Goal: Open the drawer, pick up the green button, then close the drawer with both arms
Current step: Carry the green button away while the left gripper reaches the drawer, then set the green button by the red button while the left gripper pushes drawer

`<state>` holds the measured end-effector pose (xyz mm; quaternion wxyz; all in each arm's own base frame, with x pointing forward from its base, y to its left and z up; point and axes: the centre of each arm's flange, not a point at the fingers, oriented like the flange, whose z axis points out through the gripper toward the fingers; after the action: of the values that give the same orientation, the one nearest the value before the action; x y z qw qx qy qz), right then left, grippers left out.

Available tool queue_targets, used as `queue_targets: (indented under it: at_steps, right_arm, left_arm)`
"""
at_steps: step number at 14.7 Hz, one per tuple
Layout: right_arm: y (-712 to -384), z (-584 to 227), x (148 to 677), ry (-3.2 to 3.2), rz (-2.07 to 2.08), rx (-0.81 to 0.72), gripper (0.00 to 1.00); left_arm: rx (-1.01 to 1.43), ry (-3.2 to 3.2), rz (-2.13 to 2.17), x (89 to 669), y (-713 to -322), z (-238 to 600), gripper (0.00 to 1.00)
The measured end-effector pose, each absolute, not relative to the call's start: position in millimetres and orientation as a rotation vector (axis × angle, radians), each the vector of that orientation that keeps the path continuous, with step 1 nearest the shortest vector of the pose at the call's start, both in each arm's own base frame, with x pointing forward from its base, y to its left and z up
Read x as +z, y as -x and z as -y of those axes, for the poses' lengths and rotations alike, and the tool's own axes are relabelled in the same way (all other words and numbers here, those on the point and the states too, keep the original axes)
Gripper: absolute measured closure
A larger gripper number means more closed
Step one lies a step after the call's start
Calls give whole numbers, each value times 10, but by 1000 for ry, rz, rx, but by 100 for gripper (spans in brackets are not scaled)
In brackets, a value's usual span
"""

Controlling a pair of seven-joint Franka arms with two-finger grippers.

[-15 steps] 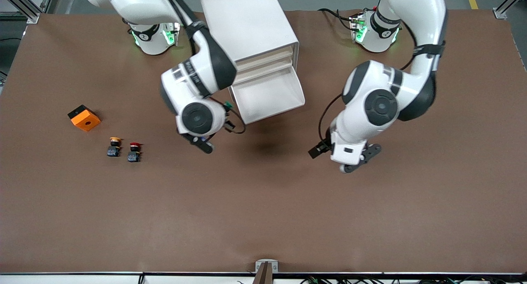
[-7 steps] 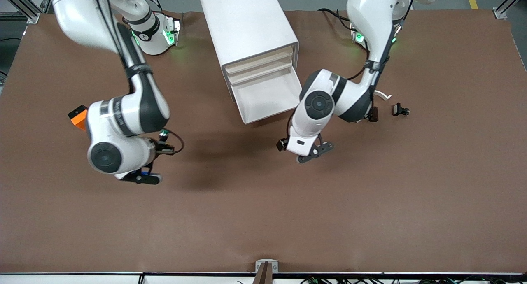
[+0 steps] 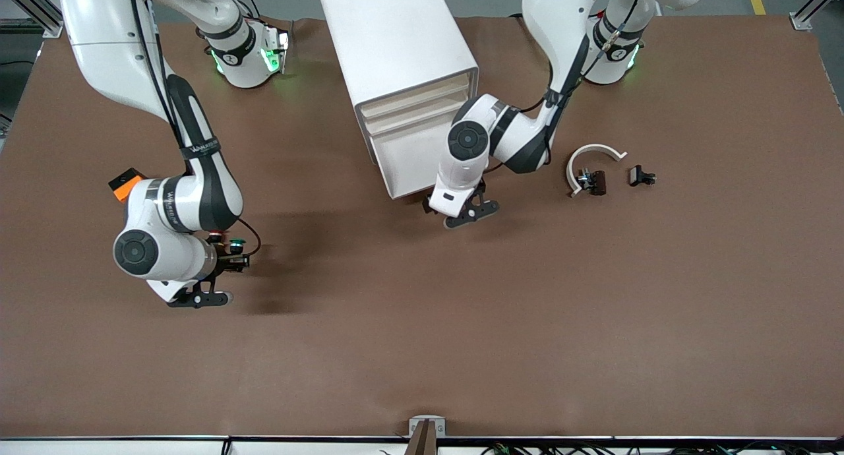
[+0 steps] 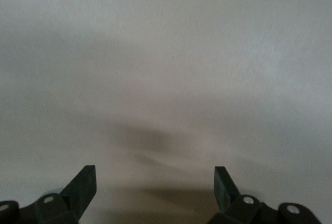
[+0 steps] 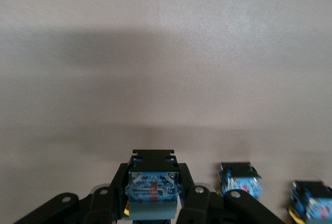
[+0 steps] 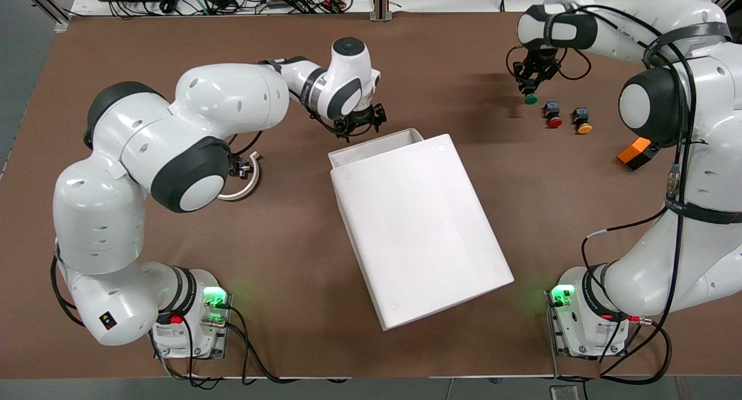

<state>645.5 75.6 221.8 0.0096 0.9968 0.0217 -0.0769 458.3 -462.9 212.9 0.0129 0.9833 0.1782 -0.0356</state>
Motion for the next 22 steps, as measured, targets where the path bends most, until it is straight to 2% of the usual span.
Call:
queue_targets:
  at_steps: [8,11,13,17,22]
  right_arm:
    - [-6175,-808,1801,-3115,-95,-172,58]
    - [-6171,-813,1812,-3116,-96,-174,48]
    - [-6177,-819,1900,-3118,-94,-181,33]
    - [-6208,-846,2592,-3140,-70,-170,0]
    - [-6160,-764,3666,-3176,-55,-102,0]
  left_arm:
    - [-199,-3049,-529,2111,-4047,5053,0]
    - [-246,-3049,-501,2075,-3780,5224,0]
    - [-271,-3048,-482,2067,-3627,5323,0]
    - [-319,-3032,-468,2072,-3446,5443,0]
    - [-363,-3010,-507,2074,-3429,5450,0]
